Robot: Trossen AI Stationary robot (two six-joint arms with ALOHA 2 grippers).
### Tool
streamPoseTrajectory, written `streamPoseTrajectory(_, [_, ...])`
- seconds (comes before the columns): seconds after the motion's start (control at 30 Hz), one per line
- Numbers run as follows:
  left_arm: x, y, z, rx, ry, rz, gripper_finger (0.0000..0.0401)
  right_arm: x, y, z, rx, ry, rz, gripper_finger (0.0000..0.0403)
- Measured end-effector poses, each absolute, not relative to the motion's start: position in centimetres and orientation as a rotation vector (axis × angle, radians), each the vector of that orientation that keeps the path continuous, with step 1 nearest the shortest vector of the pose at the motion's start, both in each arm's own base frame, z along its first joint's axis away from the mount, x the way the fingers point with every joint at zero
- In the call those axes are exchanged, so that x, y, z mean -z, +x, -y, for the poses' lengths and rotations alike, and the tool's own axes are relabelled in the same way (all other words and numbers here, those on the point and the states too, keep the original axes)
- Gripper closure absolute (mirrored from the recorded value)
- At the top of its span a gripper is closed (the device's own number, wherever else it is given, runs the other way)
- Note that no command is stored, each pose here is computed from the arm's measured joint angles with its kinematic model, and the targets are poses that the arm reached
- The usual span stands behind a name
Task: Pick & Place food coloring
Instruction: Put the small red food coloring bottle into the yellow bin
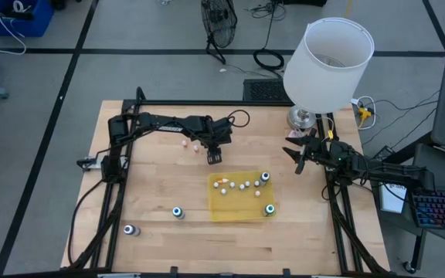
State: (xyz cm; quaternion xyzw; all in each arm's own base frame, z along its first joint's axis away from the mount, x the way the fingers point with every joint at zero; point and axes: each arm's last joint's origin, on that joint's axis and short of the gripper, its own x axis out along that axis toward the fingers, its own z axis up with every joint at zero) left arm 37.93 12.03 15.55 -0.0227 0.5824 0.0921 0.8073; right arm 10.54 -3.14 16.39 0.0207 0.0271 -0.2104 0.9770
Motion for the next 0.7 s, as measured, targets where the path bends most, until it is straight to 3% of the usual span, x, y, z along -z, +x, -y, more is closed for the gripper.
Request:
streamPoseTrajectory(0.57, [-15.60, 37.94, -12.03, -0.191, -0.043, -1.244, 0.0323, -16.38, 10.54, 3.14, 0.424, 0.042, -0.055, 0.0222])
streamPoseTrajectory(0.7, [-15.72, 37.93, -12.00, -0.194, -0.040, -1.243, 0.0330, -16.39, 10.54, 3.14, 0.424, 0.042, -0.054, 0.0222])
